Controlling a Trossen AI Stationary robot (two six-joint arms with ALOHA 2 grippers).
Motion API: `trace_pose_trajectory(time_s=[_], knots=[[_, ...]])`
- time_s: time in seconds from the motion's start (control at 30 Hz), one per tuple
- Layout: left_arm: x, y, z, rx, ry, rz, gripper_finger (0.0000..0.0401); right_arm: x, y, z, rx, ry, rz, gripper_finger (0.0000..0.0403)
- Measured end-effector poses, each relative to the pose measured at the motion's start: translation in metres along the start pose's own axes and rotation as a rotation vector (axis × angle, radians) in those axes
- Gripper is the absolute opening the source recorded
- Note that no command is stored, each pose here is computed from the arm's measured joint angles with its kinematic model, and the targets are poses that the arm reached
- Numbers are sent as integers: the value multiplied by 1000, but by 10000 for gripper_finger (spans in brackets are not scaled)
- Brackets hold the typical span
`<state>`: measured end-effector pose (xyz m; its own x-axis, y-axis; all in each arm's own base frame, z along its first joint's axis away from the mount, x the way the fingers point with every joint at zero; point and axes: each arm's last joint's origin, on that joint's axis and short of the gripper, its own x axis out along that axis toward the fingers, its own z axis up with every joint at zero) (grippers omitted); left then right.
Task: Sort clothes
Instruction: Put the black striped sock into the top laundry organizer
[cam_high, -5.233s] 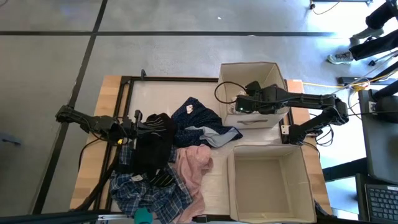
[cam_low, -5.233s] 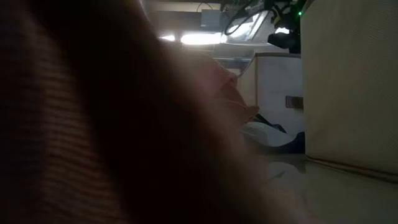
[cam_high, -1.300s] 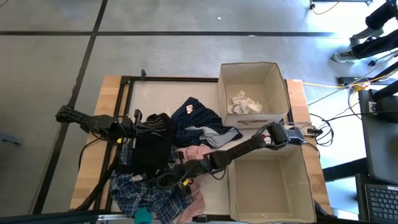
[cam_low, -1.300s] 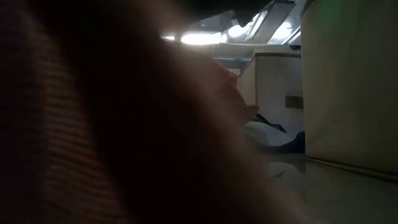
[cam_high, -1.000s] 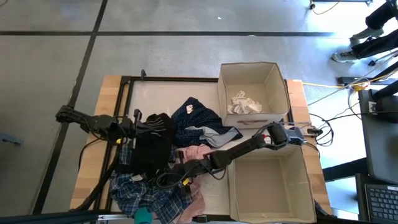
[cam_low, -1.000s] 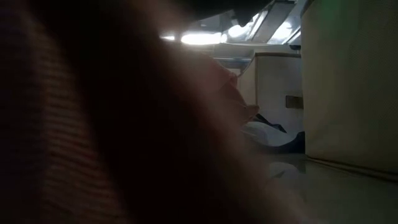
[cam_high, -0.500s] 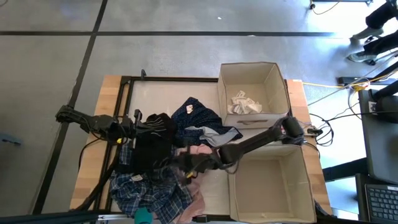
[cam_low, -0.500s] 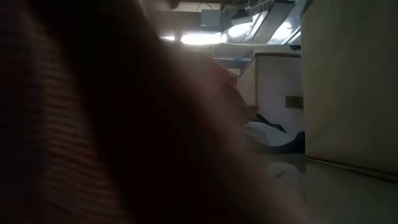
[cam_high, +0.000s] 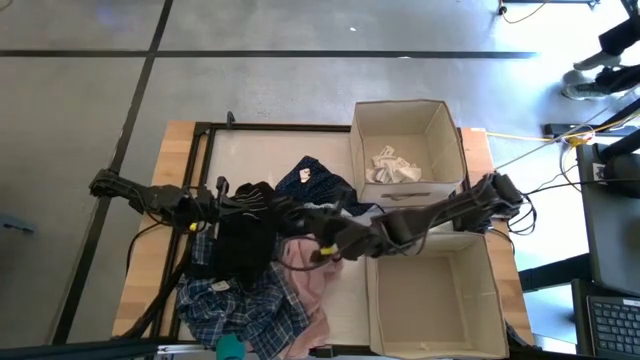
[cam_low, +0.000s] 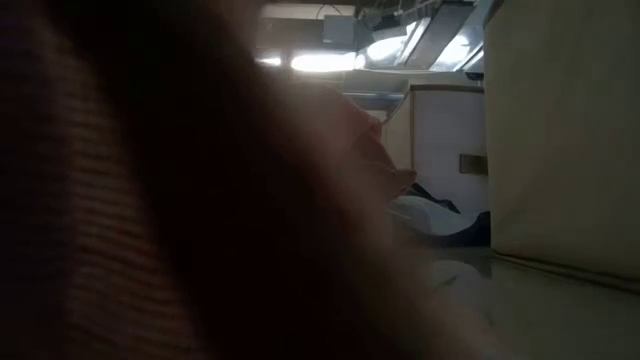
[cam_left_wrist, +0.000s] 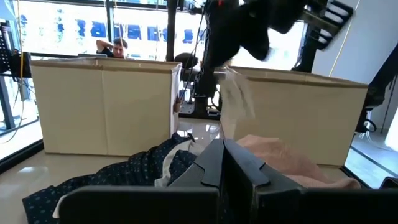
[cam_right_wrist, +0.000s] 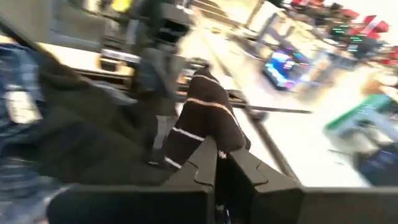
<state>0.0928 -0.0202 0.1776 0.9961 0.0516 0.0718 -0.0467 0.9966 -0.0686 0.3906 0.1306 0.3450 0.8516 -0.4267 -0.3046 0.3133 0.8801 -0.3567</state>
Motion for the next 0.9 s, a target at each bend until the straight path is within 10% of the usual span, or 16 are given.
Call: trace_pose_trajectory(time_s=[0.9], knots=[[0, 0, 0, 2, 0, 0, 1, -88, -135, -48, 190, 416, -615, 19]])
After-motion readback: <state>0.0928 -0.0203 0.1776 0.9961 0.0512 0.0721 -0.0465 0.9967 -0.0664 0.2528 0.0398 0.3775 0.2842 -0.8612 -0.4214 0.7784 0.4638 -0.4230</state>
